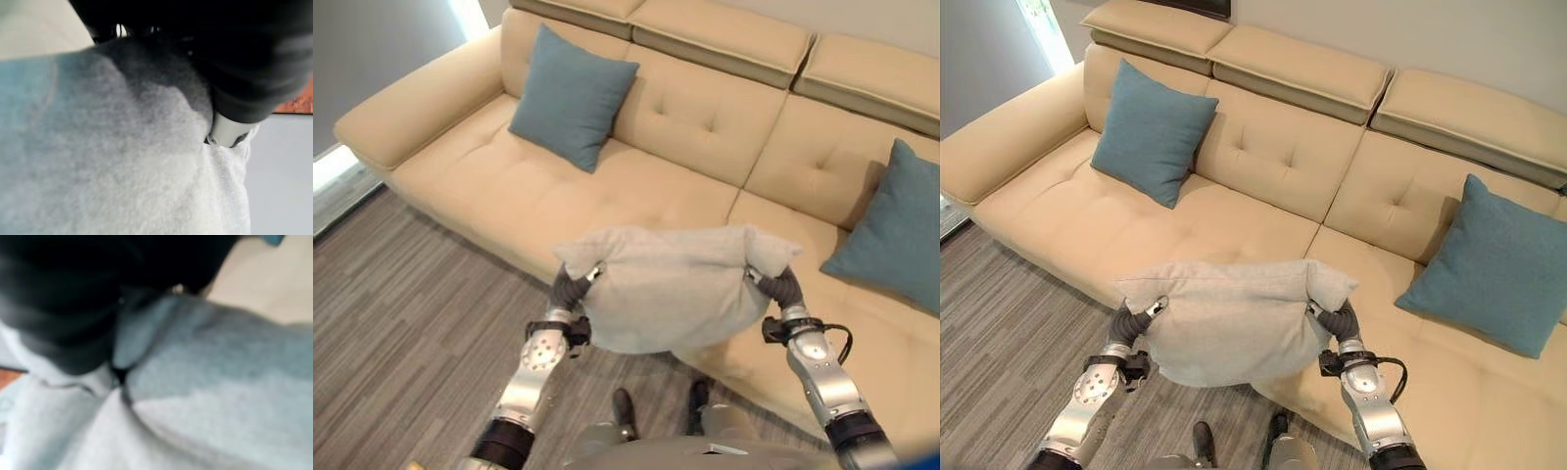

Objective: Pick up all the scattered cushions and arrange them neatly on the sofa.

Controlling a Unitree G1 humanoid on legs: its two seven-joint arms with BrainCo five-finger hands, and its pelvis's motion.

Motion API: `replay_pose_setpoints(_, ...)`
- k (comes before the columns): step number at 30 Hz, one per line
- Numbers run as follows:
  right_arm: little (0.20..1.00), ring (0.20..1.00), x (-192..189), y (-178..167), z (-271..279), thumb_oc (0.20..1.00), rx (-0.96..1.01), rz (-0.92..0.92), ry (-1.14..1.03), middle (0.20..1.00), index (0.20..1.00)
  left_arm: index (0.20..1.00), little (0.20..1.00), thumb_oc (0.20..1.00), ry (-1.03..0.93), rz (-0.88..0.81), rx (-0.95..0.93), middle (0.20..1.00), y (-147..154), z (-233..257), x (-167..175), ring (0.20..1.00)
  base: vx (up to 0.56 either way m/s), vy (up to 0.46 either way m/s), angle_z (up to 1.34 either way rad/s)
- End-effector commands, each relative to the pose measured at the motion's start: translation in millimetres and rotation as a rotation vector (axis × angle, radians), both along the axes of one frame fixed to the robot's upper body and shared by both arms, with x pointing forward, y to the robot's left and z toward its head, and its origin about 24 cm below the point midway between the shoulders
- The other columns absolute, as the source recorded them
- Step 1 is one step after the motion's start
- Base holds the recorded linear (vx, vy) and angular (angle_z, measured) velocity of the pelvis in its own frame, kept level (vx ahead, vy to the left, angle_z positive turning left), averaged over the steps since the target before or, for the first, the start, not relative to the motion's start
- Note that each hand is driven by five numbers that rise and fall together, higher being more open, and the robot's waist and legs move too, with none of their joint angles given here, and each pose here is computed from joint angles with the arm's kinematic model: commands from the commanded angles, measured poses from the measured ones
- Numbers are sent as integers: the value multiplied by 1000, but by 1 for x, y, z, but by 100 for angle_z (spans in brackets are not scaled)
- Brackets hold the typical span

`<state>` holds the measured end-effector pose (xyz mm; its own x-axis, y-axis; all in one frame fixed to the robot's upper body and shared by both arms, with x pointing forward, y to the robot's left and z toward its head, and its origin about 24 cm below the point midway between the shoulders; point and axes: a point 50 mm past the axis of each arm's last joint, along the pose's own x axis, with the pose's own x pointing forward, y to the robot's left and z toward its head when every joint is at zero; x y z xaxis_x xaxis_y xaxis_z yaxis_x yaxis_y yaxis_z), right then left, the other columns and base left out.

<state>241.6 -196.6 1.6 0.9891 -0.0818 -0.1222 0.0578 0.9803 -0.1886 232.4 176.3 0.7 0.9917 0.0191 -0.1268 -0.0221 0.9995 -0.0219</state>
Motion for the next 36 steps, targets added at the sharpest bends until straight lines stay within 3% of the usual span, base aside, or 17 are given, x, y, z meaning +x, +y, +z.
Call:
replay_pose_setpoints(1,200,200,19,-15,49,200,-11,-38,-241,200,200,200,200,200,-258,-20,-74,200,-7,49,20,200,41,-63,4)
replay_pose_setpoints(16,200,200,21,-18,51,200,-17,-61,-250,200,200,200,200,200,-270,-73,-42,200,-15,54,24,200,145,106,-47)
replay_pose_setpoints(25,200,200,31,-3,56,200,-4,-23,-274,200,200,200,200,200,-281,-61,8,200,-3,57,22,200,77,141,-49)
replay_pose_setpoints(36,200,200,20,-23,49,200,-41,-80,-243,200,200,200,200,200,-252,-93,-37,200,-14,49,20,200,68,-54,12)
